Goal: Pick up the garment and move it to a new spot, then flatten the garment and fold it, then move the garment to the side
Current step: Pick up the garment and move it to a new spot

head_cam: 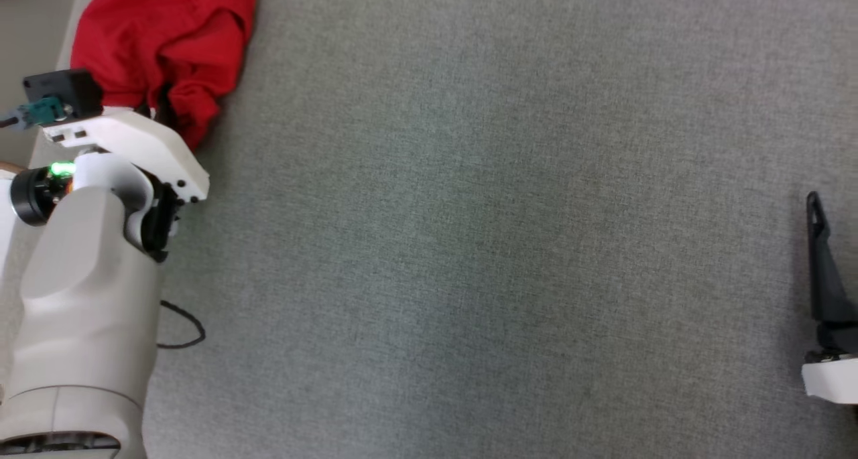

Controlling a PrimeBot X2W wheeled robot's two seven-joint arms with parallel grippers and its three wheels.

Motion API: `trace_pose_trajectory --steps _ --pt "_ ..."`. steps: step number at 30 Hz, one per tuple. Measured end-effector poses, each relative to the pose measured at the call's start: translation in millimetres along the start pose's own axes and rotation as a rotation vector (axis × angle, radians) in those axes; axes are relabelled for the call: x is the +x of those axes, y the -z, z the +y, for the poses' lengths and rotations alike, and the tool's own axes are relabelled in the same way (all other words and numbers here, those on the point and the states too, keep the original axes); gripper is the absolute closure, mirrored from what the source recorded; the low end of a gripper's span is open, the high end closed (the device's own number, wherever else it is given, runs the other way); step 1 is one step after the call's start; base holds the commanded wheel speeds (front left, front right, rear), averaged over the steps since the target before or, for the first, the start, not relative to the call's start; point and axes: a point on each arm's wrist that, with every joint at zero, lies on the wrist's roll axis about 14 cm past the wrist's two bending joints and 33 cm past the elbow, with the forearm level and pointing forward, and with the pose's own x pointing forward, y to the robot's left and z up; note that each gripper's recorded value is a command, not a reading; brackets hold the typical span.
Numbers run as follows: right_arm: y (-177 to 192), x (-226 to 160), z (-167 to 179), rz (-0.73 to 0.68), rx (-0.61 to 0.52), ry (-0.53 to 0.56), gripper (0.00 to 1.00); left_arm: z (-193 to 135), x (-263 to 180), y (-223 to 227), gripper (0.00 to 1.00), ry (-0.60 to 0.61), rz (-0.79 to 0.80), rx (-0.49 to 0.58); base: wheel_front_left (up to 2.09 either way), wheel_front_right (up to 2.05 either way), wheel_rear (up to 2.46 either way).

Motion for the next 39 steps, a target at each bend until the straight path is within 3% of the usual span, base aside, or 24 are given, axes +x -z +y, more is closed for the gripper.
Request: trace_pose_trajectory --steps 5,14,21,26,31,35,39 --pt "-13.6 -10.4 9.4 -0.037 0.041 0.010 0.00 -34.2 -15.2 -53.2 1.00 0.094 -0.160 0.004 0.00 0.00 0.00" --pt "-44.2 -44.2 14.7 -0.114 0.116 0.066 0.00 -154.1 -100.9 -129.0 1.00 0.482 -0.361 -0.046 0.00 0.00 0.00" --pt "-49.5 -76.2 0.1 -0.129 0.143 0.147 0.00 -277.0 -206.3 -115.6 1.00 0.957 -0.281 -0.130 0.00 0.00 0.00" --pt "-46.4 -100.9 -21.9 -0.122 0.148 0.230 0.00 -330.3 -265.0 -83.2 1.00 1.196 -0.158 -0.123 0.00 0.00 0.00" --pt "-39.4 -128.5 -47.9 -0.103 0.144 0.329 0.00 -351.1 -264.6 -46.5 1.00 1.218 -0.023 -0.100 0.00 0.00 0.00" --pt "-37.9 -144.2 -62.2 -0.105 0.165 0.387 0.00 -341.2 -217.2 -9.3 1.00 1.079 0.031 0.034 0.00 0.00 0.00" --pt "-35.5 -154.3 -68.8 -0.098 0.168 0.418 0.00 -330.0 -171.9 1.1 1.00 0.948 -0.011 0.122 0.00 0.00 0.00"
